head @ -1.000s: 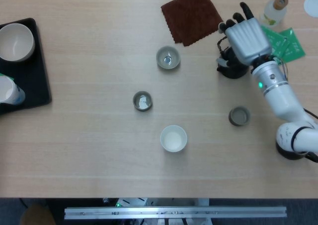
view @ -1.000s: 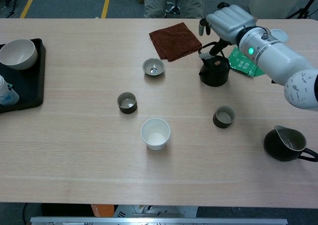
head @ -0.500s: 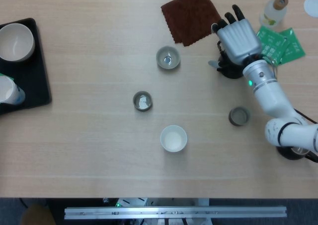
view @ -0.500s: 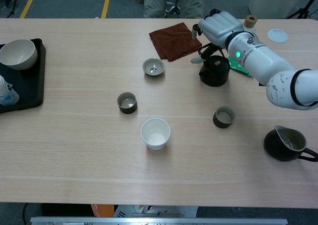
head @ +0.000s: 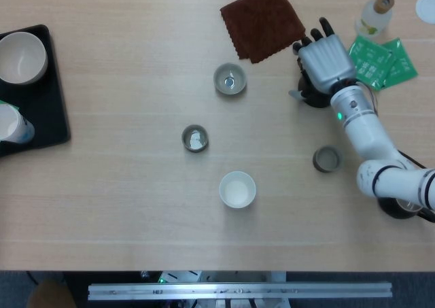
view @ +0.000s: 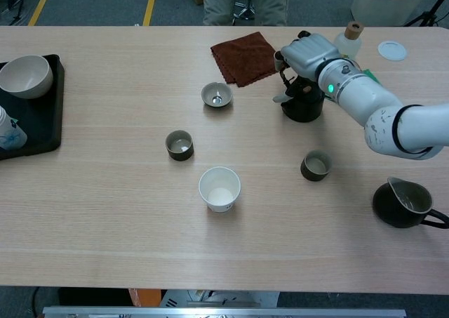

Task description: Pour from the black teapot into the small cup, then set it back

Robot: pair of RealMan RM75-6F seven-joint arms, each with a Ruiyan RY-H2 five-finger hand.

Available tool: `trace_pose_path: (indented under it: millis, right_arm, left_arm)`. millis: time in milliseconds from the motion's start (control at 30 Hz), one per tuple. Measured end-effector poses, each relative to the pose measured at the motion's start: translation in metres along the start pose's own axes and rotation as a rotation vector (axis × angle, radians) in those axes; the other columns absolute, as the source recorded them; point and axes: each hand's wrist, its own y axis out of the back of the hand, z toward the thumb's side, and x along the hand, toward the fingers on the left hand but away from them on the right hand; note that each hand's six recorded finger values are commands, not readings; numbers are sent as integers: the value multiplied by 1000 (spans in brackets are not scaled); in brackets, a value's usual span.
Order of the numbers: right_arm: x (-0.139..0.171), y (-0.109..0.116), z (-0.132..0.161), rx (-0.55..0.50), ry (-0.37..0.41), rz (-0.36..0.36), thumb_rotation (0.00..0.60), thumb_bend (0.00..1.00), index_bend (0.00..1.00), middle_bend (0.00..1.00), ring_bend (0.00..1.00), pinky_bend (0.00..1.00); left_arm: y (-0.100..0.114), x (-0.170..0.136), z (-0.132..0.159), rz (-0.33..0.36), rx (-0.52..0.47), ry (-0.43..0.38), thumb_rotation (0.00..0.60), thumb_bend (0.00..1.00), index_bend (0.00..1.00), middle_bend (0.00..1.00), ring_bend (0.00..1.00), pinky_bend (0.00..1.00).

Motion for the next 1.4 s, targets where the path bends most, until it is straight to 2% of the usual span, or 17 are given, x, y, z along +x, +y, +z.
trace_pose_path:
  millis: [433,800,1067,1400]
  right_arm:
    - [13,8,-8,-53,11,-19,340,120,297,464,351,0]
    - [37,11,-20,-52,35,-11,341,121,311,477,362,0]
    - [45,2,-26,-12,37,18,349,122,364,494,378,0]
    - [47,-3,-24,1,47,37,351,122,456,549,446,0]
  left_arm:
    - [0,0,-1,5,-3,-5,600,295,228,240,178,103]
    - [-1,1,0,4,-2,-11,600,295,228,240,178,103]
    - [-2,1,0,2,0,-9,600,295,228,240,178,103]
    - [-2,1,0,0,3,-5,600,294,228,240,178,103]
